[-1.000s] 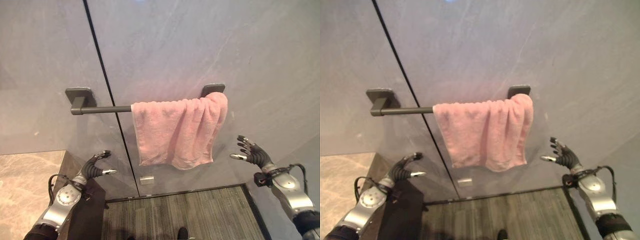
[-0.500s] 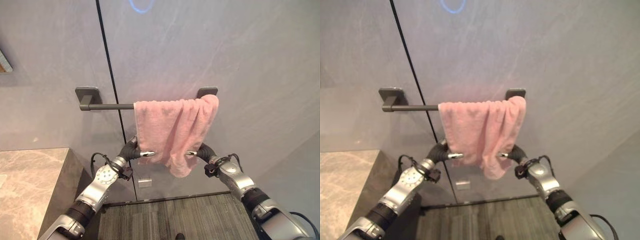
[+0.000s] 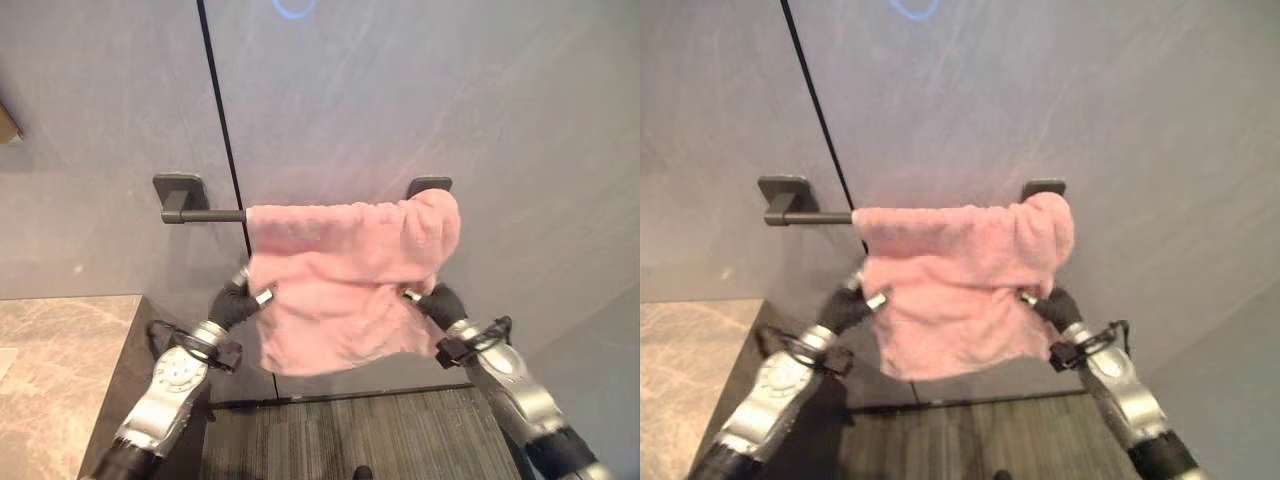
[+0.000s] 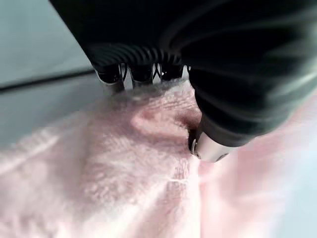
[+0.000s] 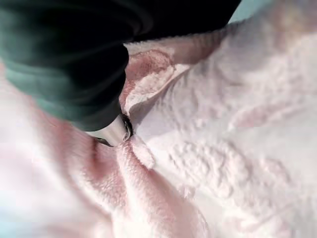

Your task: Put brush and paste in cup on sink, flatten towel.

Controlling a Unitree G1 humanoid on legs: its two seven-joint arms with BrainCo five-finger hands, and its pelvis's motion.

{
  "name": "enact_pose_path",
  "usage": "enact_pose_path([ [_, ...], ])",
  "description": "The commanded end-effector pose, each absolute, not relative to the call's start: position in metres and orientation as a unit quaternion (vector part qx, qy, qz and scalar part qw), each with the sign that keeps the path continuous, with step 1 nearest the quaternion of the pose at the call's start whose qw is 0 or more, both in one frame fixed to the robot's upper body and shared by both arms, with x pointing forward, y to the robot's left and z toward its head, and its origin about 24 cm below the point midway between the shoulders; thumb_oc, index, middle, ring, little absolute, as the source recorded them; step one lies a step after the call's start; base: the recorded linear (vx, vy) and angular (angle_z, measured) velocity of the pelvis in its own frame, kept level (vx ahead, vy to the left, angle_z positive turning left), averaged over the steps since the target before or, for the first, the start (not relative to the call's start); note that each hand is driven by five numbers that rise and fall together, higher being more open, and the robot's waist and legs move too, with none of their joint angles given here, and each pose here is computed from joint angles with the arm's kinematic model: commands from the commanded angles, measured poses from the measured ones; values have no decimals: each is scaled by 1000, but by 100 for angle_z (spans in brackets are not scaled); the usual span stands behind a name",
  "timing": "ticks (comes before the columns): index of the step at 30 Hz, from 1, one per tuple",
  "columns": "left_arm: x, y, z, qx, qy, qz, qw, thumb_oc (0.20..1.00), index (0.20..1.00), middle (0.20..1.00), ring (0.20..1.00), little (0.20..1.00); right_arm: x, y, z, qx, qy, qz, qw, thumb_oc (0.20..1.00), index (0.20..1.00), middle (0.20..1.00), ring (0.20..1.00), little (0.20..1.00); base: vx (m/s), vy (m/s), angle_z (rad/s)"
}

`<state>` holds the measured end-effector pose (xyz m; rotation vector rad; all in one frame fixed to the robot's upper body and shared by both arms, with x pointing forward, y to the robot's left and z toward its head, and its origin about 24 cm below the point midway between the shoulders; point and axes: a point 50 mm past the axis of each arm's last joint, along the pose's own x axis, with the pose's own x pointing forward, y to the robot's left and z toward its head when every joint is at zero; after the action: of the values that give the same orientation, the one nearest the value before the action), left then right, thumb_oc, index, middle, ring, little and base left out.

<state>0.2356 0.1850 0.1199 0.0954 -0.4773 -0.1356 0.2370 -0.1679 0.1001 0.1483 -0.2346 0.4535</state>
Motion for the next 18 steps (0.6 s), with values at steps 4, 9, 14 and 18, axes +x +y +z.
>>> enact_pose_path([
  [4,237,195,111,129,-270,39,953,200,200,200,200,200,253,-173,118,135,-215,147,956,200,200,200,200,200,4,-2,3],
  [9,237,188,71,72,-153,23,985,200,200,200,200,200,265,-137,105,76,-173,164,968,200,200,200,200,200,-30,21,2],
  [14,233,193,81,125,-189,36,973,200,200,200,200,200,260,-128,125,3,-229,165,959,200,200,200,200,200,-9,15,15],
  [18,238,189,87,131,-228,79,962,200,200,200,200,200,249,-118,134,87,-246,205,943,200,200,200,200,200,3,3,3],
])
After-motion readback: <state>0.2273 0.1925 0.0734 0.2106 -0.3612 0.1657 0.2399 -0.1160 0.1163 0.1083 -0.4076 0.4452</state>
